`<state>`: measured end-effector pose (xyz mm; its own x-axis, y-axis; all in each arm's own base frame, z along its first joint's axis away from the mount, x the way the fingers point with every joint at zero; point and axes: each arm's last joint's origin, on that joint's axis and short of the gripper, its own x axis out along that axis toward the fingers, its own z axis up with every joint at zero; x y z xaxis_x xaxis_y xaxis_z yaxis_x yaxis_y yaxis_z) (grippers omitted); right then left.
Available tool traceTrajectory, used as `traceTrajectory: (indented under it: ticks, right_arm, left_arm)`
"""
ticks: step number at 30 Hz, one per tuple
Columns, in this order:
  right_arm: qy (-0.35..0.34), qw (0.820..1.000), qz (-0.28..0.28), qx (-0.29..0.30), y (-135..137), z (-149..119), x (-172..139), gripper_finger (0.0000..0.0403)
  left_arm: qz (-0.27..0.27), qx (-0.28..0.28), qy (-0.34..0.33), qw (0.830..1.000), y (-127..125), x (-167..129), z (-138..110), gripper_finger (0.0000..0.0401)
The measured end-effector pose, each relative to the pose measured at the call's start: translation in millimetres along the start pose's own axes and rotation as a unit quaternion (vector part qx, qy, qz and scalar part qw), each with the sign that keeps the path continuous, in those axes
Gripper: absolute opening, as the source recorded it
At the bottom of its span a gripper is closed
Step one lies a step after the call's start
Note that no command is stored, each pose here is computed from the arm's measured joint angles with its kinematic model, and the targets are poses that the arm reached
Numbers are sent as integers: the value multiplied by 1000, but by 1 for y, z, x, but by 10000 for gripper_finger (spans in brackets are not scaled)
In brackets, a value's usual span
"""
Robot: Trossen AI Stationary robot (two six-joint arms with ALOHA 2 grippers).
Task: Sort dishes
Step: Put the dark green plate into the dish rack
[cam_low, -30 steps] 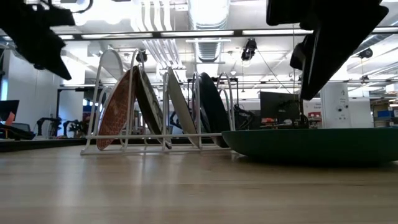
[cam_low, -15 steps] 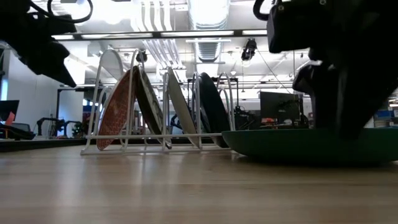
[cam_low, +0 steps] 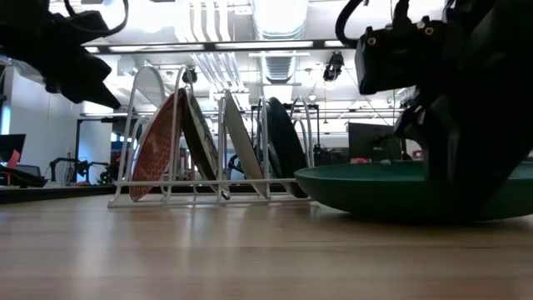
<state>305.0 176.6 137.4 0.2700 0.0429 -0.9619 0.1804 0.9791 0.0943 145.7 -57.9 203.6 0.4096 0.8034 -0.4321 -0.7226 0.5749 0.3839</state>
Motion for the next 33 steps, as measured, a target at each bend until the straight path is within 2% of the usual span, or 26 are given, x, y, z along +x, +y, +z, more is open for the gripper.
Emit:
traceTrajectory:
  ticks: [6,13,21,26,33]
  right_arm:
    - [-12,1000,-10,1,0,0,-3,15]
    - [-50,998,-28,4,6,-6,-17,3]
    - [-177,983,11,39,18,-14,-82,0]
    - [-272,960,41,59,21,-17,-123,1]
    - [-412,909,45,43,20,-7,-165,1]
  left_arm:
    - [17,20,4,1000,-8,4,-5,0]
    - [47,37,18,998,-4,5,-9,0]
    - [57,50,19,997,1,4,-9,0]
    - [63,65,18,996,4,6,-13,0]
    - [73,35,14,997,8,12,-26,0]
